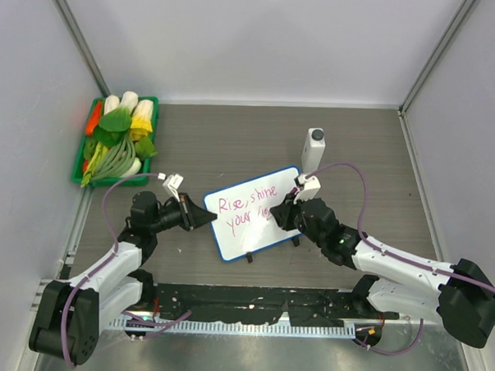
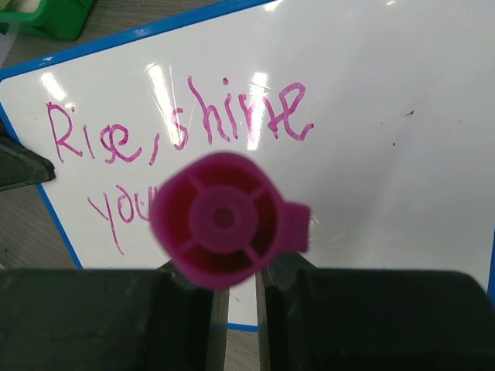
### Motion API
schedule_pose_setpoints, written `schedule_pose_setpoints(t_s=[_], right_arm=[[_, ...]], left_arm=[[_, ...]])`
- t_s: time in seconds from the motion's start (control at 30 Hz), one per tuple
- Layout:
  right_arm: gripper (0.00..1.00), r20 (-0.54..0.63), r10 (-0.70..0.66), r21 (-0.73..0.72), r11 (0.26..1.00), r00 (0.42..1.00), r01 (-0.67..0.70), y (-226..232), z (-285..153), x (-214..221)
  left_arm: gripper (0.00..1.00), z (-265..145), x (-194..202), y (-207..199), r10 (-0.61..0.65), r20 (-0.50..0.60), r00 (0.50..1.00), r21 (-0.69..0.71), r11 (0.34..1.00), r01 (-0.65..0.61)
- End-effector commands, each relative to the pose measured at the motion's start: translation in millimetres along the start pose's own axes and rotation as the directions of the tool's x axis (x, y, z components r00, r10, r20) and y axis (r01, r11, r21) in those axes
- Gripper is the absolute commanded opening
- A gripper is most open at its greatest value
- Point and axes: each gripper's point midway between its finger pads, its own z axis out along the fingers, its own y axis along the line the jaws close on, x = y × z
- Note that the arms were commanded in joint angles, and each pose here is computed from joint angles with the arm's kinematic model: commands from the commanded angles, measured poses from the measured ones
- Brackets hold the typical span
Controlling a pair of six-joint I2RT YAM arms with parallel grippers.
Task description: Write a sentence on the whiteboard
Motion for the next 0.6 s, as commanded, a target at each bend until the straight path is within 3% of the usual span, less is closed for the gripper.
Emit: schedule_pose_setpoints(t_s=[0.0,0.57], right_arm=[[0.02,-0.008,0.019,-0.007,1.000,1.000,-0.020,-0.3,1.5,4.7],[0.01,0.102,0.093,-0.131,0.988,0.990,-0.080,34.2,-7.1,-43.8]], left_arm=[[0.00,0.0,-10.3,9.9,0.091,0.049,0.995,-0.042,0.995,-0.088],[0.00,-0.2,-9.9,9.3,0.093,0.049,0.994,-0.041,0.995,-0.091]])
